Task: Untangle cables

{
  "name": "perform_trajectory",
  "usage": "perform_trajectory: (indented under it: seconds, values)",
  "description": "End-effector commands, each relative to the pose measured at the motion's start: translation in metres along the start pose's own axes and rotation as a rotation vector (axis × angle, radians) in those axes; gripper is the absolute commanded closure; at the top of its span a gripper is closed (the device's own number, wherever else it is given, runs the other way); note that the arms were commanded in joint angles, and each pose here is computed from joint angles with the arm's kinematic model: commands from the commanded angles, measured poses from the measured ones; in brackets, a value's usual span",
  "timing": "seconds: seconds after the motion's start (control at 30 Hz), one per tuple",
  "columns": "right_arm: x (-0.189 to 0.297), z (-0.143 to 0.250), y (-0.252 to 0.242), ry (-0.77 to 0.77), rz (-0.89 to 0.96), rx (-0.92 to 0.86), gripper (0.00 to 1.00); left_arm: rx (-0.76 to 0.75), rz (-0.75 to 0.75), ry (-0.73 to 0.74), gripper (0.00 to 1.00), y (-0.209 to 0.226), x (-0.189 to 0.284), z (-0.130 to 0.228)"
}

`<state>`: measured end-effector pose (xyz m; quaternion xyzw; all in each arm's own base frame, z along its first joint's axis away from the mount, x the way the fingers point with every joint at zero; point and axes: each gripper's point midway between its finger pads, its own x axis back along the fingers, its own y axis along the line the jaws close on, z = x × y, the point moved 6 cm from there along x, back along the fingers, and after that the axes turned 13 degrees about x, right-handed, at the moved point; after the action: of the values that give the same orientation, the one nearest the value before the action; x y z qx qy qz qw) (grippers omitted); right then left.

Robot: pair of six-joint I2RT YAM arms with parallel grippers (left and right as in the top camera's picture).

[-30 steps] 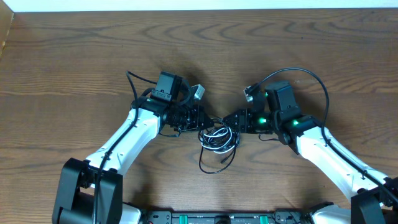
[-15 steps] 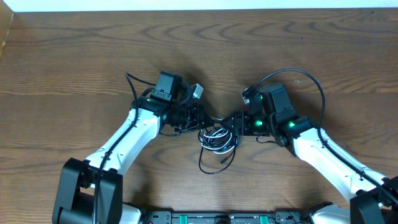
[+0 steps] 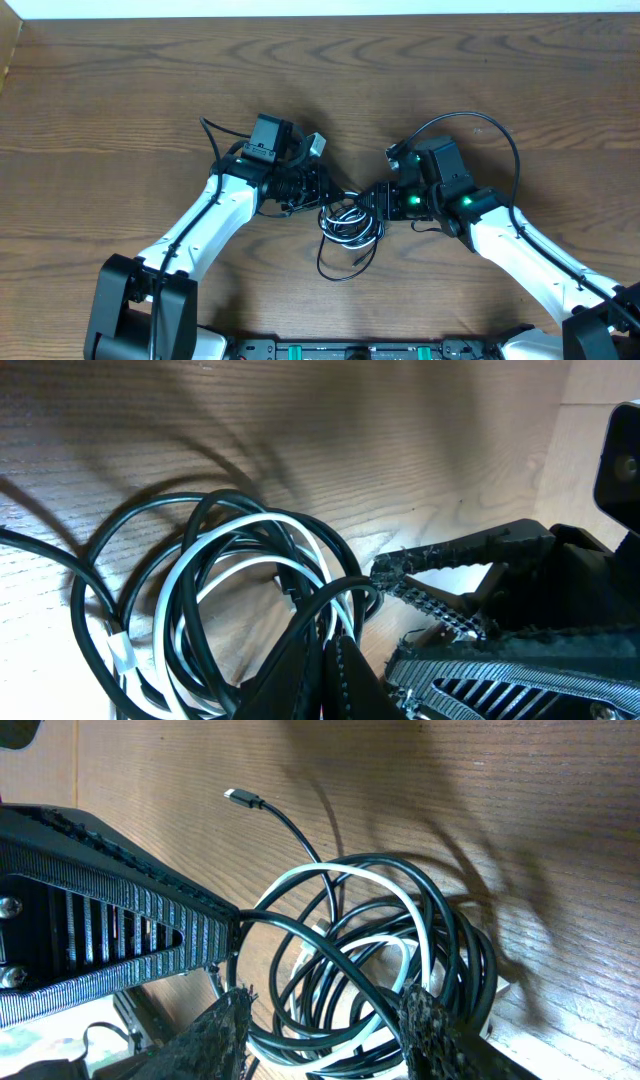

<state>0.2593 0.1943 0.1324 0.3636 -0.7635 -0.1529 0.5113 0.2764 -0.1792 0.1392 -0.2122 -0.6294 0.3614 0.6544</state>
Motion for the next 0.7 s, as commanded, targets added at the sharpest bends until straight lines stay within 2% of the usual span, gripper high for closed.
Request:
perform_trajectory:
  seconds: [0.0, 0.67]
  values:
    - [-0.0012, 0.0010, 0.0017, 0.005, -0.003, 0.021, 0.54, 0.007, -0.009, -0.007, 0.92, 0.0020, -0.0006, -0.0010]
    - [-0.0030, 0.0025, 0.0054, 0.012, -0.011, 0.031, 0.53, 0.024, -0.005, -0.010, 0.92, 0.0011, -0.0007, -0.0018]
